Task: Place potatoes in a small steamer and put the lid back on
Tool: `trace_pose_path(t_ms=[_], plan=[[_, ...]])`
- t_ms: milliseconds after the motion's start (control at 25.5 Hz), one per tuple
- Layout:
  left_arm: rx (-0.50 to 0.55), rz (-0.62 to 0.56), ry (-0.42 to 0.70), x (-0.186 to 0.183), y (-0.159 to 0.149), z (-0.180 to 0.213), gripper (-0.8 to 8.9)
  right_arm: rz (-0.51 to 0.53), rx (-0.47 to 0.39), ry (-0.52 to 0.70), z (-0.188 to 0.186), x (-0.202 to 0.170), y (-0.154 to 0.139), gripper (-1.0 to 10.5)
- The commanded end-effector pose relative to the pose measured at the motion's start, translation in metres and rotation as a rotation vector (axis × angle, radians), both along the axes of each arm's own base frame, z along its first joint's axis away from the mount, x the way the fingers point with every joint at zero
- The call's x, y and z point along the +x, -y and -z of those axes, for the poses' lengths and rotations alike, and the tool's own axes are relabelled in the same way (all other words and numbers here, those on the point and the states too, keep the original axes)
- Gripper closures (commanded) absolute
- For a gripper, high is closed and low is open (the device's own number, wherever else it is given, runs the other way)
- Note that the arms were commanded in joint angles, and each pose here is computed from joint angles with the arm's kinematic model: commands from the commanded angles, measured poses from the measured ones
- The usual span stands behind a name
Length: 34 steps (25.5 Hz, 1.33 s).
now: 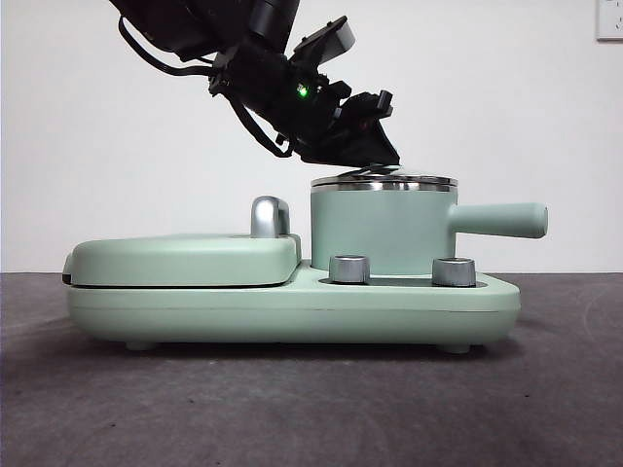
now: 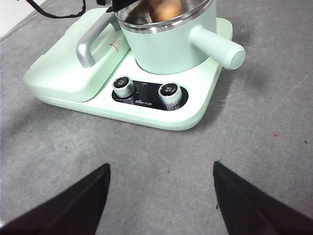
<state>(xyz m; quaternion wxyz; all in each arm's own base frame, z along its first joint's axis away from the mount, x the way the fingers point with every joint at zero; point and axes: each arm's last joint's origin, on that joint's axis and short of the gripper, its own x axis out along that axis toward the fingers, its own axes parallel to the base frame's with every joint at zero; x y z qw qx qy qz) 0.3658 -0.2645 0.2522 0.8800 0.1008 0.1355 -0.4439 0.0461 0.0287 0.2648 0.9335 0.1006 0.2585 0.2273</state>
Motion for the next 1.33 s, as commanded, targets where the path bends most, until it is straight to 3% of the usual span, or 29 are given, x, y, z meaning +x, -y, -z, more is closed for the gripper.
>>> trace_pose_path(t_ms=[39,314,627,824,1059,1333], plan=[[0.055,-0.009,-0.122,-0.005,0.001,0.02,5.64,-0.009,0.004,0.014,-0.003,0.0,0.0,6.2],[0.072,-0.019,-0.146,-0.025,-0.018,-0.022,5.64,-0.021,0.006,0.015,-0.003,0.0,-0.001,6.2],[0.078,-0.114,-0.352,-0.059,-0.058,-0.063,5.65,-0.09,0.014,-0.012,-0.002,0.002,-0.005,6.2],[0.085,-0.144,-0.401,-0.084,-0.081,-0.082,5.65,-0.138,-0.046,-0.066,0.001,0.015,-0.014,6.2],[0.062,-0.149,-0.383,-0.119,-0.103,-0.088,5.65,-0.212,-0.079,-0.091,0.003,0.041,-0.032,6.2],[0.039,-0.189,-0.422,-0.164,-0.134,-0.065,5.65,-0.265,-0.073,-0.066,0.006,0.075,-0.055,6.2]])
